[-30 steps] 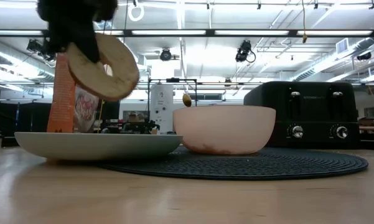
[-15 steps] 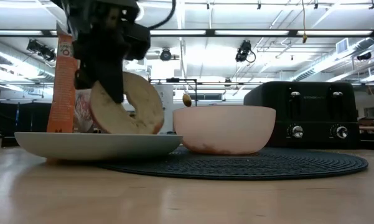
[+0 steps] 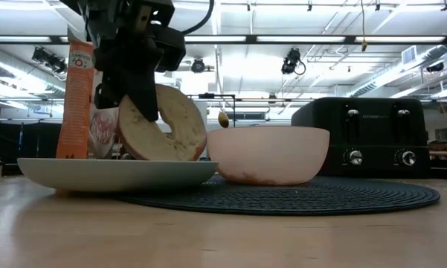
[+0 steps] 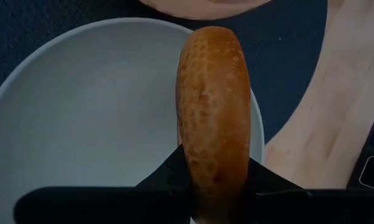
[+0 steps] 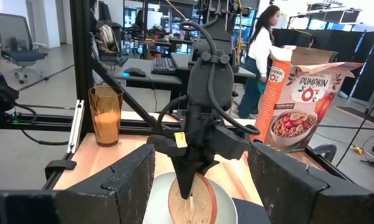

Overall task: Arrange a breakfast setting
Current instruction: Put the toasted bagel from the toaster on the gray plate

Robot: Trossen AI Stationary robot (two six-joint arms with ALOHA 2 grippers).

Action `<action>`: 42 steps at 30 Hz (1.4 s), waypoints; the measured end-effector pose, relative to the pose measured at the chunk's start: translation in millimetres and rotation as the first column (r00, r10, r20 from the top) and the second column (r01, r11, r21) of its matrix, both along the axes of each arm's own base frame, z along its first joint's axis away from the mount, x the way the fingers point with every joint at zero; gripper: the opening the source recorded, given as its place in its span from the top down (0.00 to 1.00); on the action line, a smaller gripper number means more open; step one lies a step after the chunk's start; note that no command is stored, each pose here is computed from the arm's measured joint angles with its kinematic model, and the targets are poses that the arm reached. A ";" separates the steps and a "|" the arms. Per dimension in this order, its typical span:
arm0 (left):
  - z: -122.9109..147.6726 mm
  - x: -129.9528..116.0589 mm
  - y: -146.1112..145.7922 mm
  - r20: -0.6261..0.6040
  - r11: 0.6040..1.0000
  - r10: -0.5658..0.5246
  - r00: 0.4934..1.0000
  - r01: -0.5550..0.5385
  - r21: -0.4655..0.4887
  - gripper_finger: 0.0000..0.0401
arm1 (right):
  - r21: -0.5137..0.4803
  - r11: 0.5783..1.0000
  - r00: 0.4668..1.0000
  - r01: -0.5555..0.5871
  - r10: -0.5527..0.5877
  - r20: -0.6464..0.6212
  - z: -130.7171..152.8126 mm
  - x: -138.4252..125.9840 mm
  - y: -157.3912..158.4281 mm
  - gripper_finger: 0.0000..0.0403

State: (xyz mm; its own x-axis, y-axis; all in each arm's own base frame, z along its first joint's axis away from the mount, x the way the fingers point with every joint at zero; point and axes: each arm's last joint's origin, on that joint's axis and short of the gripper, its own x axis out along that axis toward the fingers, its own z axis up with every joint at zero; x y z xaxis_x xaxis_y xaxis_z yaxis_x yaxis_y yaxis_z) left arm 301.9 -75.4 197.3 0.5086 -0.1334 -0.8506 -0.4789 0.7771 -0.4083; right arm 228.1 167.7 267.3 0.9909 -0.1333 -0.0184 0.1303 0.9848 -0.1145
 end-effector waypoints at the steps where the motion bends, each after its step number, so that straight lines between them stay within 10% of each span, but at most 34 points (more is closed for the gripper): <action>1: 0.1 0.0 -0.1 0.000 1.000 0.000 1.000 0.000 0.000 0.85 | 0.005 1.000 1.000 0.000 0.000 0.001 0.0 0.1 -0.1 0.35; 13: -16.5 -7.3 18.8 -0.019 0.997 0.013 1.000 -0.015 -0.079 0.87 | 0.052 0.999 1.000 -0.014 0.014 -0.006 -1.7 -1.7 2.4 0.35; 21: -12.4 -33.5 48.2 0.208 0.984 0.077 0.975 -0.040 -0.176 0.88 | 0.065 0.997 0.999 -0.041 0.042 -0.020 -3.4 -7.2 9.2 0.35; 32: -53.2 -65.0 59.0 0.278 0.888 0.255 0.926 -0.111 -0.446 0.87 | 0.074 0.997 0.999 -0.028 0.030 -0.027 -4.6 -5.7 7.1 0.35; 42: -56.2 -67.8 59.4 0.286 0.902 0.257 0.923 -0.123 -0.414 0.85 | 0.084 0.996 1.000 -0.011 0.013 -0.023 -4.2 -2.4 2.9 0.35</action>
State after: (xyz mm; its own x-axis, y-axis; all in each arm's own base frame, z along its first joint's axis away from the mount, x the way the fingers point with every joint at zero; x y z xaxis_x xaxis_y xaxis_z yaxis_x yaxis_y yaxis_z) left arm 234.1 -15.9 141.1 0.7959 -0.2842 -0.5346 -0.3891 0.4364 -0.8113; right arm 225.8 170.6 263.1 0.9916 -0.1183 -0.0522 0.1166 0.9926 -0.0342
